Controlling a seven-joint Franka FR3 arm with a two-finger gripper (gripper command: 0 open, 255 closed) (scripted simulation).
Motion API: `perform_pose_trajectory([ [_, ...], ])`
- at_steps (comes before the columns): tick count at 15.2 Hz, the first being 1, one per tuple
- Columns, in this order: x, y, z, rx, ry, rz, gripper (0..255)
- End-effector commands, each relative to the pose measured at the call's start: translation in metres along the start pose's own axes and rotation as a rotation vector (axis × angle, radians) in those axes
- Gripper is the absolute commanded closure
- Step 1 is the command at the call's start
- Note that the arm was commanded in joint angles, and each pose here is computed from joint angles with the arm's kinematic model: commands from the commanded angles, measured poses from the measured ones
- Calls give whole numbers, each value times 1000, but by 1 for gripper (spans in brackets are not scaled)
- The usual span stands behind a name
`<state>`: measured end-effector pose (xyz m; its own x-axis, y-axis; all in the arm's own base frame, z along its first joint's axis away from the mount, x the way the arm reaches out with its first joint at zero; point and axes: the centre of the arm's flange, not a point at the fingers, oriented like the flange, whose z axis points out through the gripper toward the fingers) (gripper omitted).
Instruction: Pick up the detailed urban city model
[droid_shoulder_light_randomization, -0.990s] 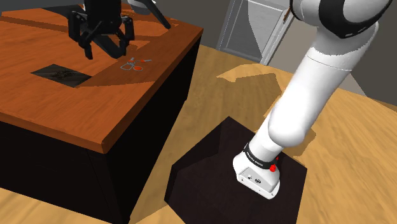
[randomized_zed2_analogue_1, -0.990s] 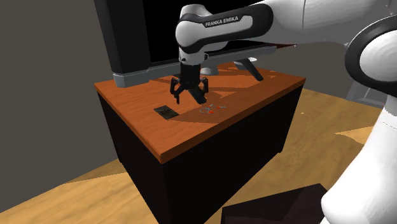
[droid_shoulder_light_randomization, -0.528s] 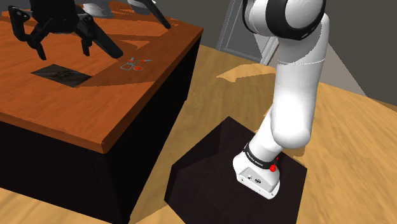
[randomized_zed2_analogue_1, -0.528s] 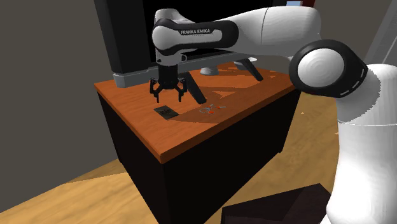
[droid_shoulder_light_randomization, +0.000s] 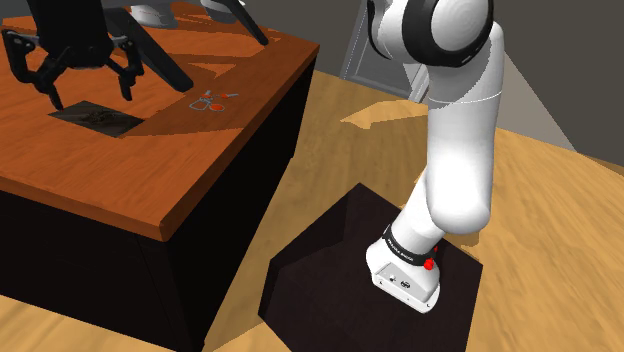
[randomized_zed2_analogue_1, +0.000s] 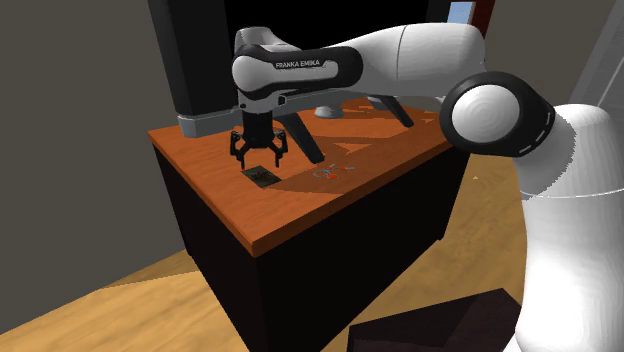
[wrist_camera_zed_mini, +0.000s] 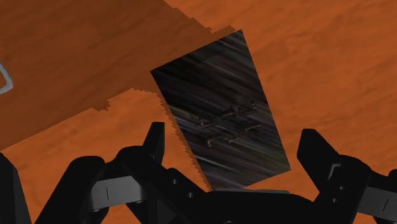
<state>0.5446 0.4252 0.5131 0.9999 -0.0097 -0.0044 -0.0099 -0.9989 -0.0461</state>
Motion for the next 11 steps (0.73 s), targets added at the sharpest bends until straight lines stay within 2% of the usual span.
perform_pose_trajectory([
  [1,6,-1,16,7,2,3,0],
  [2,6,-1,16,7,2,3,0],
  [3,7,0,16,7,2,3,255],
  [11,7,0,17,7,2,3,255],
])
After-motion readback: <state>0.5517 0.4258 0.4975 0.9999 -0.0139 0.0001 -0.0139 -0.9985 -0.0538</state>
